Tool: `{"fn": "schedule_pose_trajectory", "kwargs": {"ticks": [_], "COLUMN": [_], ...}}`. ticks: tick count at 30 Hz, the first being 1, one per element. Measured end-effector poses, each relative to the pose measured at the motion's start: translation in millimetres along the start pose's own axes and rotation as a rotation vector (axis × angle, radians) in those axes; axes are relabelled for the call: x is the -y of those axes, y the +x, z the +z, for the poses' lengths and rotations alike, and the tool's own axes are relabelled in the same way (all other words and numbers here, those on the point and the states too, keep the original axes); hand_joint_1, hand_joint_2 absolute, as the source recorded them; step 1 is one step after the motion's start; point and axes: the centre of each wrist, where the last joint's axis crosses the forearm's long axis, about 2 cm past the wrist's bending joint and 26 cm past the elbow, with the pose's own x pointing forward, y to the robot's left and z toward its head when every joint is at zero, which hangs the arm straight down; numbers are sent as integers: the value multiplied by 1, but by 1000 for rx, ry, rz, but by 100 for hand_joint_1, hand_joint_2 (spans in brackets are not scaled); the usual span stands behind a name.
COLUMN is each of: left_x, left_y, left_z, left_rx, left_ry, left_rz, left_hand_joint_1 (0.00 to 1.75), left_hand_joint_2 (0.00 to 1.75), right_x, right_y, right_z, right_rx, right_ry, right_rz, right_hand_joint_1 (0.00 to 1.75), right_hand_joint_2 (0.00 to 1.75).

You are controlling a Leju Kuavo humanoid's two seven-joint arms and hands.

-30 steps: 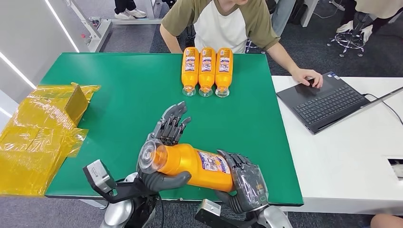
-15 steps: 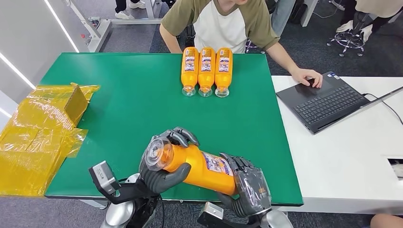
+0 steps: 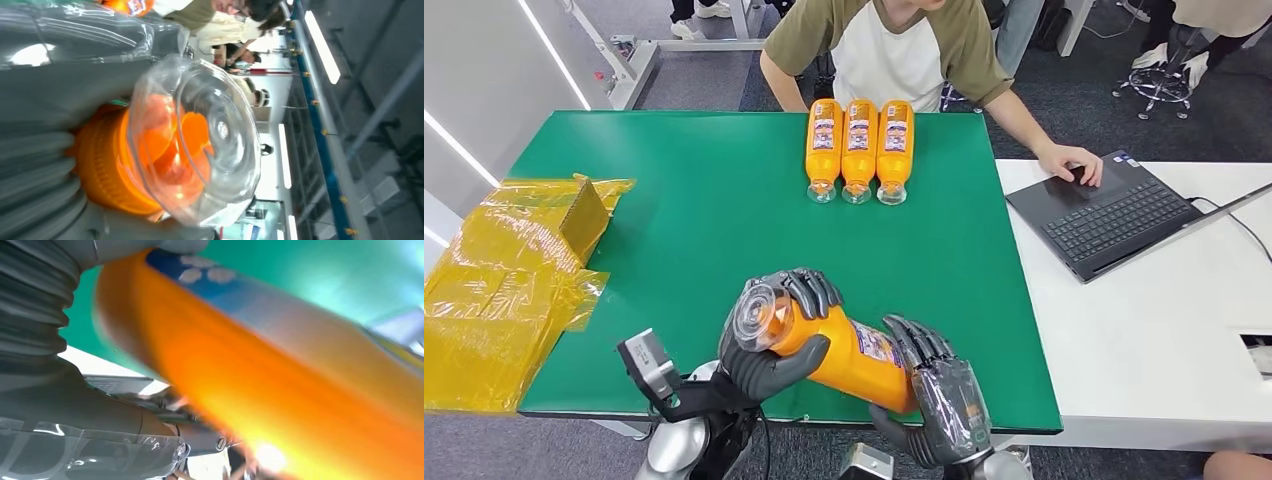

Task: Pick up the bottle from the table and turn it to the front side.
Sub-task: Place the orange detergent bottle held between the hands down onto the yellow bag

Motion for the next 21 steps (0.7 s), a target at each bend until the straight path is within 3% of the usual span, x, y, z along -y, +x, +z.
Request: {"fn": "schedule_pose_trajectory", "kwargs": {"ticks": [7, 16, 19, 21], "left_x": [-3, -5, -9, -16], "left_y": [1, 0, -2, -2], "left_z": [-1, 0, 2, 3], "left_rx": [-10, -19, -48, -89], "left_ry": [65, 92, 141, 177], "left_rz": [-26, -55, -173, -358], "left_hand_joint_1": [175, 175, 175, 175], "left_hand_joint_2": [175, 175, 175, 175], "right_x": [9, 13, 17, 22], "right_y": [15, 29, 38, 44], "right_z": [-4, -8, -9, -12], "right_rx": [75, 112, 199, 261], "right_ry": [-324, -442, -558, -643], "right_rz": [-195, -285, -363, -404], "right_hand_joint_1": [0, 0, 0, 0], "right_hand_joint_2": [175, 175, 175, 175]}}
